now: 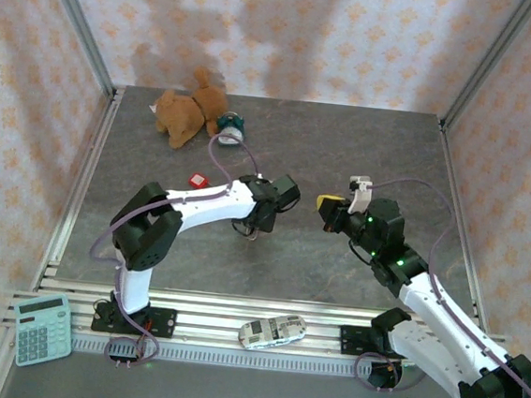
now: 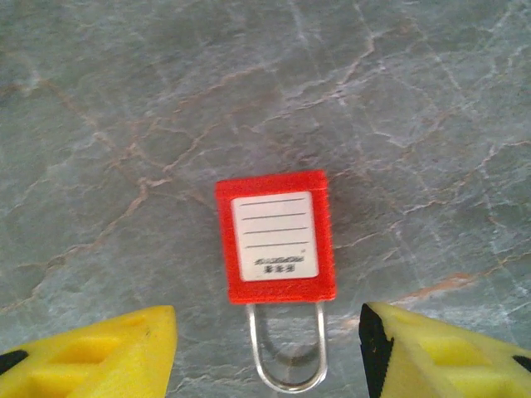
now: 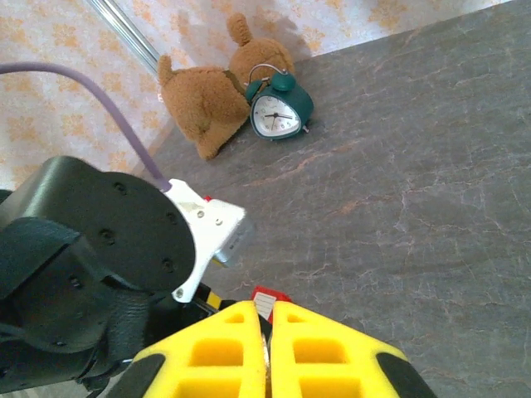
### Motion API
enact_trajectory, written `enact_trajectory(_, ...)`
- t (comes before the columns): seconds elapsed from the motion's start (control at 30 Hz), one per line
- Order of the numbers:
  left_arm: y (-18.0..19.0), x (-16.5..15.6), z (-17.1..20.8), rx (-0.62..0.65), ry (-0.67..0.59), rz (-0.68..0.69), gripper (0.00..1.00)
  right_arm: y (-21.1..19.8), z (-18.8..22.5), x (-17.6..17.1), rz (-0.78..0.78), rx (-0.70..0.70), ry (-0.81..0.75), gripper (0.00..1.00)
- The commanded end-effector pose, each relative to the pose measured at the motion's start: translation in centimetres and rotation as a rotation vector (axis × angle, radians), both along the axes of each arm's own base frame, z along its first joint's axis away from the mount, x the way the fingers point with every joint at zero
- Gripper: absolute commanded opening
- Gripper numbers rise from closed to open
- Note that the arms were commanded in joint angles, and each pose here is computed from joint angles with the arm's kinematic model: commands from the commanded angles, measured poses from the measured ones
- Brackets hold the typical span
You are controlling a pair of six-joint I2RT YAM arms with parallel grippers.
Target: Unlock with the key
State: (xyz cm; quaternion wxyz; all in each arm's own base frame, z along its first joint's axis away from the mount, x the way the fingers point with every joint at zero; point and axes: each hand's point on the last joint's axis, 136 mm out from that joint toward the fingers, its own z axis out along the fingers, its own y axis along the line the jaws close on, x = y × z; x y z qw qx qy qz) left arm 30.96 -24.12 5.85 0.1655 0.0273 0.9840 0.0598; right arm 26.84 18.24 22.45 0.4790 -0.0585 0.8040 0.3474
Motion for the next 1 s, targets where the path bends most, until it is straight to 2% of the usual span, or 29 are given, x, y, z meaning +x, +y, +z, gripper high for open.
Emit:
enact_trajectory(0.0, 0.1, -0.3, -0.7, 0.059, 0.056, -0.046, 0.62, -0.2, 0.9, 0.1, -0.011, -0.005, -0.051, 0.07)
enact_trajectory(0.17, 1.6, -0.3, -1.0, 0.152, 0.053, -0.051, 0.66, -0.5, 0.9, -0.1, -0.021, -0.012, -0.055, 0.07)
enact_trajectory(0.47, 0.8, -0.8, -2.3, 0.088, 0.166, -0.099, 0.64, -0.8, 0.9, -0.2, -0.028, -0.018, -0.06, 0.07)
enact_trajectory(0.7, 2.0, 0.1, -2.3, 0.04, 0.193, -0.046, 0.63, -0.6, 1.0, -0.4, -0.019, -0.011, -0.062, 0.07)
enact_trajectory(0.97, 2.6, 0.8, -2.7, 0.048, 0.215, -0.046, 0.6, -0.6, 0.8, -0.4, -0.017, -0.01, -0.061, 0.07)
